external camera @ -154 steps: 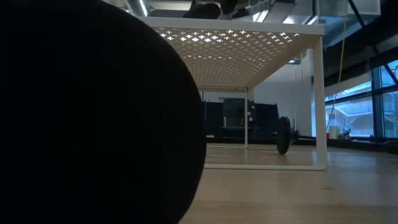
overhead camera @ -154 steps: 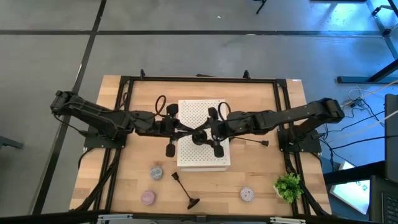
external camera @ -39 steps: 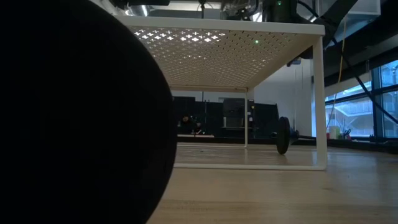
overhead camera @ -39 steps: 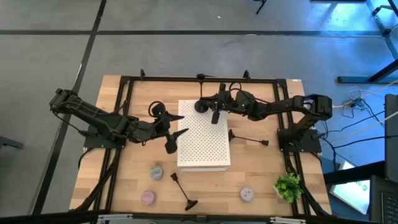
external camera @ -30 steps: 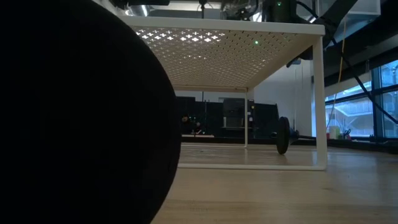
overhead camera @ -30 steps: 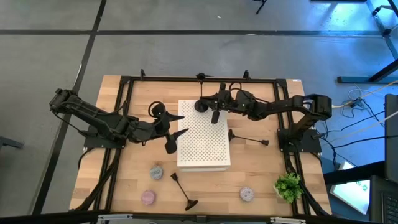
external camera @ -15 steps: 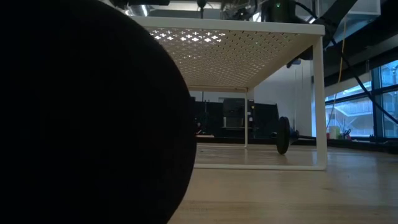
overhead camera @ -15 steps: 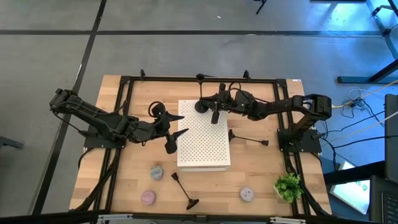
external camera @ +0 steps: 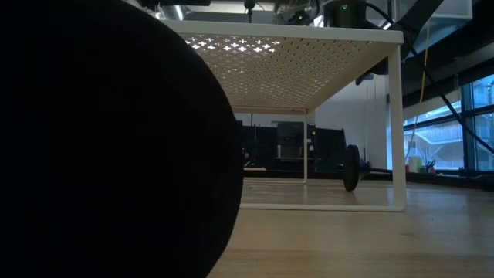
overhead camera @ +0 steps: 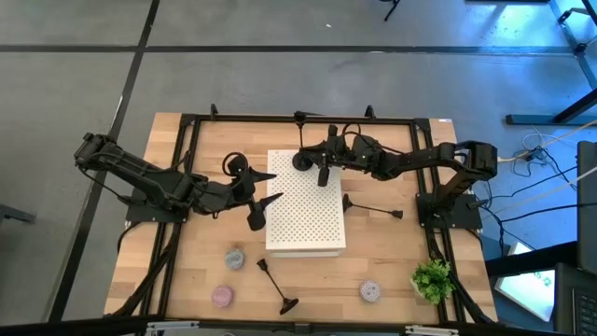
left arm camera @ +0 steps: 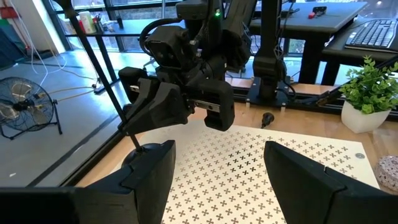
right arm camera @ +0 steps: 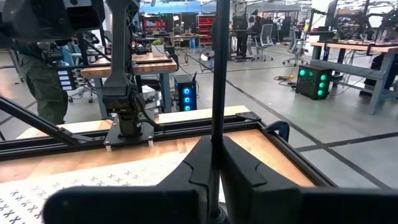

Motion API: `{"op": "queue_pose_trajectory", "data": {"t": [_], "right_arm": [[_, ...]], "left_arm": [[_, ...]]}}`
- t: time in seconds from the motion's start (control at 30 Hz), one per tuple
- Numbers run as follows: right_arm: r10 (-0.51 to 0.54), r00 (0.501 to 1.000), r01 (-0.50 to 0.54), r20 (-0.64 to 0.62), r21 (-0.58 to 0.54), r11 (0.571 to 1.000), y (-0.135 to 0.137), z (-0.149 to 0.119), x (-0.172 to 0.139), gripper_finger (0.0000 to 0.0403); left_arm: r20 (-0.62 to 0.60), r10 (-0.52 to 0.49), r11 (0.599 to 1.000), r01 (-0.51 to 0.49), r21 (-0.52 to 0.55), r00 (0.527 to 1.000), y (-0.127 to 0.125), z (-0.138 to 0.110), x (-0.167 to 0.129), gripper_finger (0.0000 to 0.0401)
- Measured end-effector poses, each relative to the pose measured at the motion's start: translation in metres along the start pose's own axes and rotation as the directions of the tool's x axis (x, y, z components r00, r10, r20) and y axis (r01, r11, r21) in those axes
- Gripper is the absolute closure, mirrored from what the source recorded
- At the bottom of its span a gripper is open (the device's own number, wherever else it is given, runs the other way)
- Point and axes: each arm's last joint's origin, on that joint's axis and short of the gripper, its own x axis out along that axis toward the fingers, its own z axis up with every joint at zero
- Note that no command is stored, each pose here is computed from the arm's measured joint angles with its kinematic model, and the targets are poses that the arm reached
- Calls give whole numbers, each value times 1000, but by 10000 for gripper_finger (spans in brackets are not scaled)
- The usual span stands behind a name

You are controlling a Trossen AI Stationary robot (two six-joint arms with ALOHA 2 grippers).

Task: Pick & Place candle stick holders
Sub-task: Put the top left black candle holder on the shelf, then put the top left blue patterned scented candle on the shelf

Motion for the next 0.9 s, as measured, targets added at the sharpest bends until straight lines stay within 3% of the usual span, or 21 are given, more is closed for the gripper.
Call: {"op": "queue_pose_trajectory", "data": {"t": [0.57, 0.9], "right_arm": [[0, 1000, 0, -2, 8, 1000, 0, 0, 0, 261], [-63, 998, 63, -2, 0, 998, -2, 0, 0, 201]], "left_arm": [[0, 0, 1000, 0, 1, 1000, 0, 0, 0, 159], [-3, -21, 1000, 21, 9, 1000, -1, 0, 0, 159]]}}
